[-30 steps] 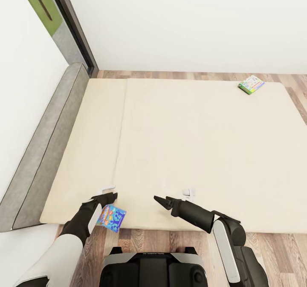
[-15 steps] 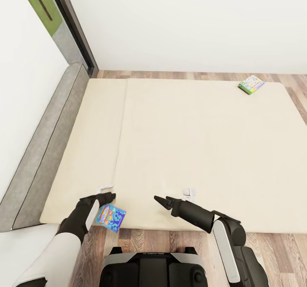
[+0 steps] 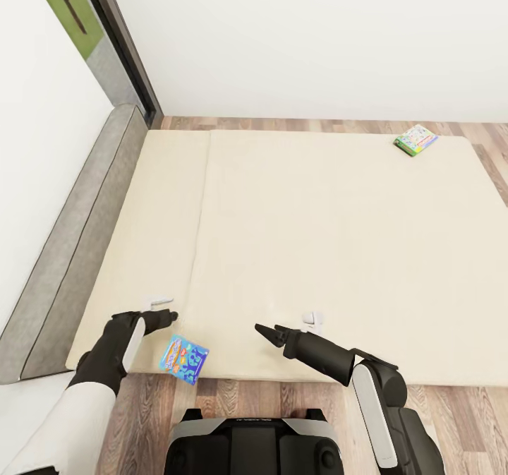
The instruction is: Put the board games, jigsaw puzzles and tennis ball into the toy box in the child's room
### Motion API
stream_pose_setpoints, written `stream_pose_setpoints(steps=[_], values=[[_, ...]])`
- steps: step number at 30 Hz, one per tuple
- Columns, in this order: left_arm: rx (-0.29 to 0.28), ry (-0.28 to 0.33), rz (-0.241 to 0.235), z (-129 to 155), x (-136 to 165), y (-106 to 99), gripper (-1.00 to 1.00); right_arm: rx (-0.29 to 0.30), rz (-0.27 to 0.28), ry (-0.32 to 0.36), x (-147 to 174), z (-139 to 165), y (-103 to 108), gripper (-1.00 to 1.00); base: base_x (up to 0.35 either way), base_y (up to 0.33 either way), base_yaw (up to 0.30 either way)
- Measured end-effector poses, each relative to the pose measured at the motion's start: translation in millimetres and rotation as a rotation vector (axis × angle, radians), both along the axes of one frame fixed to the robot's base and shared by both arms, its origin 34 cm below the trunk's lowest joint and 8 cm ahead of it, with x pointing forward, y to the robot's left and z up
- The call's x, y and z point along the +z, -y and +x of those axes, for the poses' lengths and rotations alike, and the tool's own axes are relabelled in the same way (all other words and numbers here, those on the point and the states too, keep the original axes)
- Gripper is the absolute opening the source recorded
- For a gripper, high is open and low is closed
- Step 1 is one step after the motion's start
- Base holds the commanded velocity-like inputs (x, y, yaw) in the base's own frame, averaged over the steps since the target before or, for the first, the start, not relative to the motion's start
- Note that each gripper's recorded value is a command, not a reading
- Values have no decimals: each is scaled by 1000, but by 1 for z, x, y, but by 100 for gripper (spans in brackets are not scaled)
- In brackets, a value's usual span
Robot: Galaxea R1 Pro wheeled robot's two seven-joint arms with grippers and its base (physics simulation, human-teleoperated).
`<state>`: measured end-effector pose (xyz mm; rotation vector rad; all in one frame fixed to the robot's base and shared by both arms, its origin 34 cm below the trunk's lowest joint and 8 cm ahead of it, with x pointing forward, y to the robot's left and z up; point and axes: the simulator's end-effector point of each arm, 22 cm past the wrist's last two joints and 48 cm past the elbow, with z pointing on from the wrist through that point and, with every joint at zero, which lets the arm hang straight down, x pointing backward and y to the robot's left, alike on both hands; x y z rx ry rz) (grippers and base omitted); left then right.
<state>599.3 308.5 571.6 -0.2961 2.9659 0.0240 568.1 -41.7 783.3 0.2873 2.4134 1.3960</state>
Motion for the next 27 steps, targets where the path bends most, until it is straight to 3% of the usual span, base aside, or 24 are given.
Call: stream_pose_setpoints(steps=[5,10,27], values=[[-13,-5,-45,2,4,7,100,0,-1,0,0,0,0,100,0,0,0],[-20,-18,-55,-1,4,7,100,-1,-1,-1,0,0,0,100,0,0,0],[-81,-78,-7,-14,5,-18,100,-2,-1,-2,-1,0,1,100,0,0,0]])
